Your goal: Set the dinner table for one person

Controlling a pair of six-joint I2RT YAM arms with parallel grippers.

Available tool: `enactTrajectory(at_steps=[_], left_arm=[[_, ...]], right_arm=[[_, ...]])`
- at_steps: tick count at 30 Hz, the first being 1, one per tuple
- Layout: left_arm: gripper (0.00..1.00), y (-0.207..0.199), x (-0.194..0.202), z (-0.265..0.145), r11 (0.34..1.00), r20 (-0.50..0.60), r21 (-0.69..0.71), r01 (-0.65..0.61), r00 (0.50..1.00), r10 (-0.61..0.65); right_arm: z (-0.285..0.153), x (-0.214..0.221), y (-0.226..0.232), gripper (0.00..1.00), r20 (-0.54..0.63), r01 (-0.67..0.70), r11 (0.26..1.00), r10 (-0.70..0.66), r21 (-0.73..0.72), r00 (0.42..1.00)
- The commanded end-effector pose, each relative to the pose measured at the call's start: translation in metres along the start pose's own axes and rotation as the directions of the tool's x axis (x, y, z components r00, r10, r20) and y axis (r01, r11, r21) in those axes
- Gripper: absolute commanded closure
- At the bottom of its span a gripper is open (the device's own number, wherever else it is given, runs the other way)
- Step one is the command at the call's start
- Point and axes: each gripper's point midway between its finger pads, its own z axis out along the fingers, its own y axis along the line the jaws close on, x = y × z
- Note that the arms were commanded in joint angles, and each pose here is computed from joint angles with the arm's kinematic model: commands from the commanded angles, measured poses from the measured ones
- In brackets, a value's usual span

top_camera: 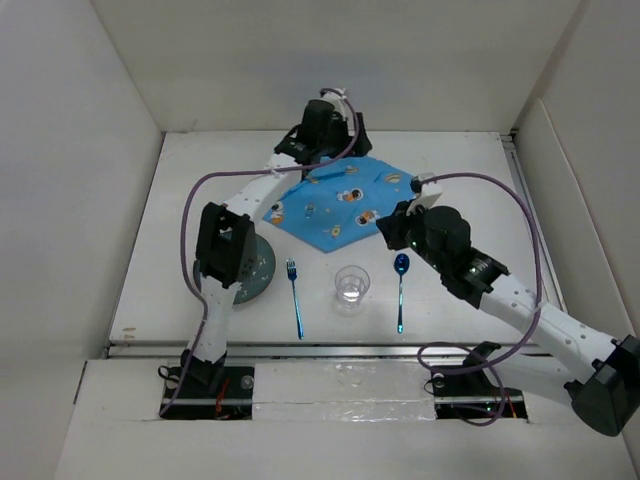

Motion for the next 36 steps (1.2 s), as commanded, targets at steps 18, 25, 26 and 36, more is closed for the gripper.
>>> enactTrajectory(at_steps=[18,25,26,36], left_arm=[[0.32,0.26,0.005,-0.105,0.809,-0.123,-0.587,-0.021,0.99,-0.064],[0.27,0.213,-0.004,-0.053,0.926,-0.105,-0.37,-0.081,0.993,0.045],[0.25,0.211,-0.006,-0.05,0.931,-0.095,-0.355,-0.081,0.994,0.05],[0.25,0.218,0.038,-0.004,0.934,-0.207,-0.342,-0.104,0.978,0.033]], right_arm=[[0.127,0.049,-0.138,0.34,-0.116,-0.144,0.914,0.202,0.38,0.973],[0.152,0.067,-0.21,0.32,-0.121,-0.235,0.839,0.332,0.49,0.935],[0.156,0.076,-0.215,0.32,-0.145,-0.241,0.838,0.351,0.49,0.925],[0.178,0.066,-0.236,0.31,-0.16,-0.309,0.806,0.439,0.505,0.884]])
